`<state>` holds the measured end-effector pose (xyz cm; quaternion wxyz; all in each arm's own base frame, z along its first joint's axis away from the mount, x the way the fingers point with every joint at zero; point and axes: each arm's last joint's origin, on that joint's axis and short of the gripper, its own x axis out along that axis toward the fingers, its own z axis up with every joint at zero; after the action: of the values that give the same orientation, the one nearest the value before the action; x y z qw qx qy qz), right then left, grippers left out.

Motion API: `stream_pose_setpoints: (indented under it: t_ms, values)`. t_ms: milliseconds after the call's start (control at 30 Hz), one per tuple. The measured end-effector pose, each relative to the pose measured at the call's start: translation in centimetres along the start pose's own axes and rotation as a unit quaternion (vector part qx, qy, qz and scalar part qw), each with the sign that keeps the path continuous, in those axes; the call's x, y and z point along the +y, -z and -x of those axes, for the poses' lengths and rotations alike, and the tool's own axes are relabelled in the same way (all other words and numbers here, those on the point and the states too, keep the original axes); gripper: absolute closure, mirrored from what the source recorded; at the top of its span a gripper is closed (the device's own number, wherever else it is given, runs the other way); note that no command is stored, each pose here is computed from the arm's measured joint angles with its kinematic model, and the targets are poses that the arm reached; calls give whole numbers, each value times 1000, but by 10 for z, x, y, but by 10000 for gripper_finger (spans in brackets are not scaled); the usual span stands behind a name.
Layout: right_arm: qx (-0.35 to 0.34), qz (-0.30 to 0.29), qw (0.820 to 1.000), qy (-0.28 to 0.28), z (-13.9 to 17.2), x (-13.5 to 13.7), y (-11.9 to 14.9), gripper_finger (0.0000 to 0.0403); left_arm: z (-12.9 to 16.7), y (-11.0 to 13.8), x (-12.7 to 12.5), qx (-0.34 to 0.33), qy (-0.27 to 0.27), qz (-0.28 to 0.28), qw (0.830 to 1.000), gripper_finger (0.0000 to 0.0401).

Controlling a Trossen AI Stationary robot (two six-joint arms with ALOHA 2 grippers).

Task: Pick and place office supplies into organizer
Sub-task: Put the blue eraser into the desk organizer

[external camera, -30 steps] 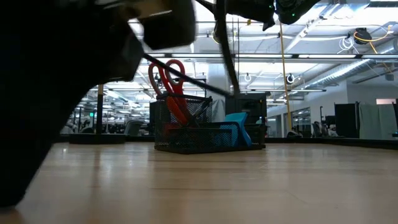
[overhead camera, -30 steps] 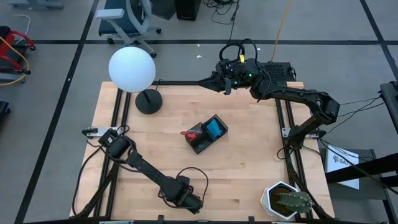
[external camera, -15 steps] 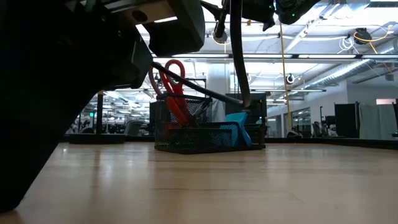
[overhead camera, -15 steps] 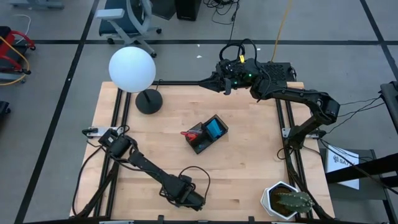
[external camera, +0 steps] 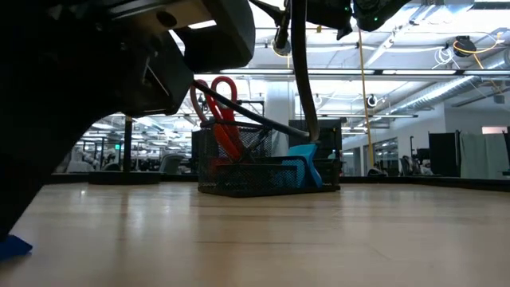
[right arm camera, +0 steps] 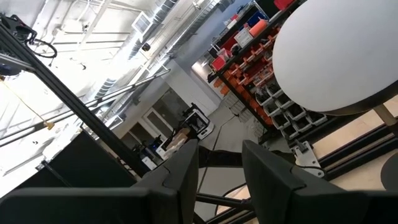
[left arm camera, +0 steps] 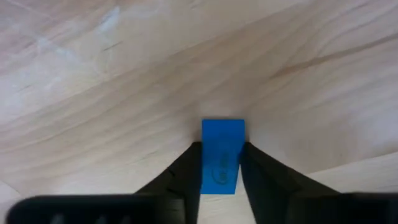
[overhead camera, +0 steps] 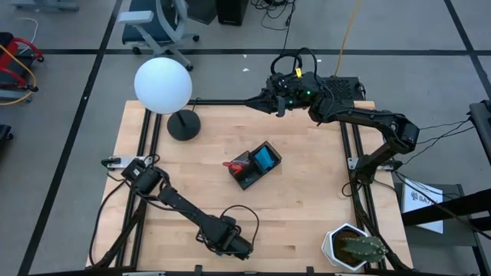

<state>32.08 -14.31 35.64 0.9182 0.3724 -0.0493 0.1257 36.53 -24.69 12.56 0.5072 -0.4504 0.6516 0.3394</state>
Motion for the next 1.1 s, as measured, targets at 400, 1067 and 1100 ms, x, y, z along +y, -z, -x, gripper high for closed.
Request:
stream_pose_setpoints:
  t_ms: [400,1067,1100]
  values:
    - [0,0,1000,0,0,0,0,286,0,0,0,1,2,0,1000,323]
    - [0,0,1000,0,0,0,0,287,42,3,-18,-86,25,-57,994,320]
    - [0,0,1000,0,0,0,0,287,43,3,-18,-87,24,-60,994,320]
